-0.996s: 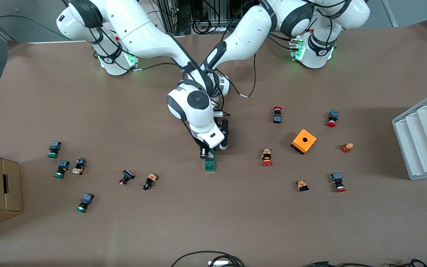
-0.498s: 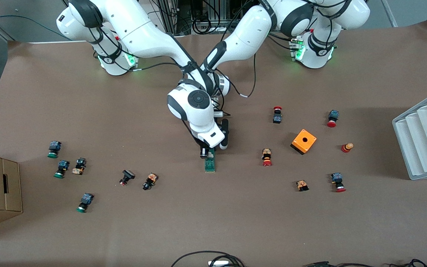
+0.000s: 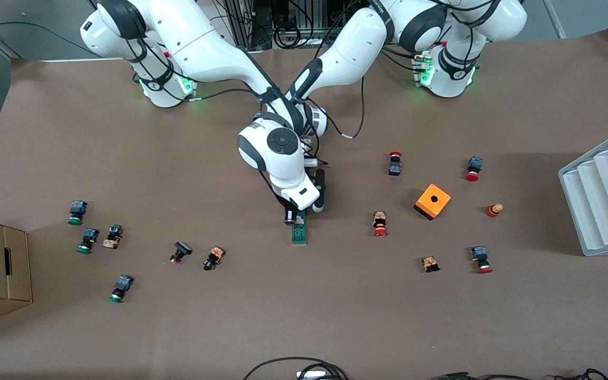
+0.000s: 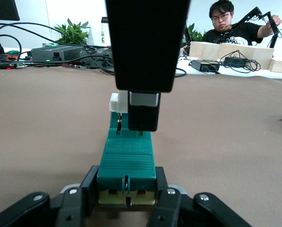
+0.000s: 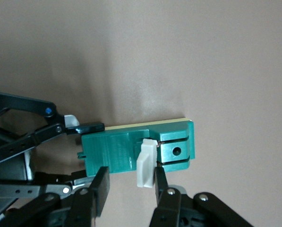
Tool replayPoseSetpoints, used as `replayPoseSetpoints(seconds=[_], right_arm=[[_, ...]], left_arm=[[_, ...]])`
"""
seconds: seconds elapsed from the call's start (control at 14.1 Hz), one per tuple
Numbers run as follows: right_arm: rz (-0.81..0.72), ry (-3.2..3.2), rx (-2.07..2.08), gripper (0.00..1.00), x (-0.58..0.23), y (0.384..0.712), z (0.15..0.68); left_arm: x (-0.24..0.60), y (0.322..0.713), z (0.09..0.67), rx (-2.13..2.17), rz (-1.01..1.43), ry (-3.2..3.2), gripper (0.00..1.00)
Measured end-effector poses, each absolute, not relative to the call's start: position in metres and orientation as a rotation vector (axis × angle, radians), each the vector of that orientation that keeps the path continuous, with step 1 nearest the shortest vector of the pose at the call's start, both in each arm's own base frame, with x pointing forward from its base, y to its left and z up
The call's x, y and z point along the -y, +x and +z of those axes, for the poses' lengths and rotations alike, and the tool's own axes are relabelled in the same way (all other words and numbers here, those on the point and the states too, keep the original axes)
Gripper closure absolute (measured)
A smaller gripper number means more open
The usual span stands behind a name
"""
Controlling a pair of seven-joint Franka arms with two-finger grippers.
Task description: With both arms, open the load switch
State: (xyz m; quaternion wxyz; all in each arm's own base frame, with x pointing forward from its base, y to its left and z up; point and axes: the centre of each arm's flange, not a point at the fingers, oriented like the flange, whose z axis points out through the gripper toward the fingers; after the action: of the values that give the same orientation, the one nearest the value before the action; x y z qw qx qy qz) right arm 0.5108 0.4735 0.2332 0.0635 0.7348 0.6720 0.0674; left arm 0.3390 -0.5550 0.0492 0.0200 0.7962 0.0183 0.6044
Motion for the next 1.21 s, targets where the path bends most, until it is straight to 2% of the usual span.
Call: replayPoseSetpoints(seconds=[1.21], right_arm=[[0.186, 2.181, -2.051, 0.57, -0.4735, 0.5047, 0.2290]], left_arm=[[0.5550, 0.3390, 0.0492, -0.057, 1.875, 2.470, 0.48]])
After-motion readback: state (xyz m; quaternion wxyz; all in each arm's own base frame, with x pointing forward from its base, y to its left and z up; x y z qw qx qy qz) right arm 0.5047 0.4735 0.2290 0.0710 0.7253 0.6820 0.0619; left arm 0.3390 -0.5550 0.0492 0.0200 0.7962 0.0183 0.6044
